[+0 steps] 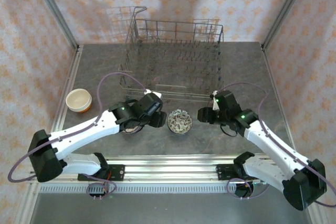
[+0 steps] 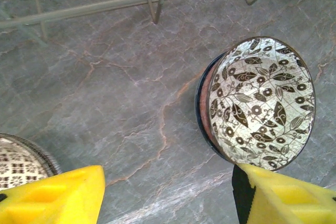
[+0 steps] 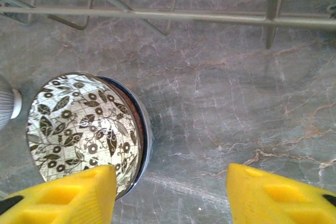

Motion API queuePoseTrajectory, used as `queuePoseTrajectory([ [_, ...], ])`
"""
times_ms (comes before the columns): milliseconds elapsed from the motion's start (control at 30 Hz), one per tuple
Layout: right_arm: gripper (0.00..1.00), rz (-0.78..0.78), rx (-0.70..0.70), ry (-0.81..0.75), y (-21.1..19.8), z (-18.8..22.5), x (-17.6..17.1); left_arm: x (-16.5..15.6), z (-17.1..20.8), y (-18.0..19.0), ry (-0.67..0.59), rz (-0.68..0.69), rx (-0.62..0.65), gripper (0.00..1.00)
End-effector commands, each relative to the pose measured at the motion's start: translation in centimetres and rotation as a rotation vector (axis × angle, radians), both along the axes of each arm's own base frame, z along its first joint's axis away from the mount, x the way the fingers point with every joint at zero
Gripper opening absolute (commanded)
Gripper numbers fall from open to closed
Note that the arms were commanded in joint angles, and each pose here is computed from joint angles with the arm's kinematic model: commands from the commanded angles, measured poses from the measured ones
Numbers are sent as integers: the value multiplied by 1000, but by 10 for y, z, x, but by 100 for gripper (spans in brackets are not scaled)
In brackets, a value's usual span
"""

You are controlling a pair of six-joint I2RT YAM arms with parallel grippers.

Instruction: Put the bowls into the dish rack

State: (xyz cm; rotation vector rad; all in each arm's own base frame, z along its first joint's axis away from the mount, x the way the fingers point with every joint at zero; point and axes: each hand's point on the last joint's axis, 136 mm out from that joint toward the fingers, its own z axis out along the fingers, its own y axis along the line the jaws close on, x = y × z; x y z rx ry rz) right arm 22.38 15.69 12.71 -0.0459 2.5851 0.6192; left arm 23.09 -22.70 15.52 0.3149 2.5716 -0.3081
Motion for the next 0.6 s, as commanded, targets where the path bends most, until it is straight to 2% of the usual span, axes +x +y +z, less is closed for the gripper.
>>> queuePoseTrajectory([
  [0, 55, -18, 10, -12, 7, -4, 10, 9, 3, -23, 33, 33, -68, 67],
  [233, 53, -8, 57, -54, 18, -8, 11, 10, -20, -47, 138, 148, -215, 66],
  [400, 52, 1, 87, -73, 20, -15, 7, 12, -36, -49, 150, 205, -241, 66],
  [567, 51, 0, 96, -53, 24, -26, 8, 13, -50, -48, 169, 241, -211, 65],
])
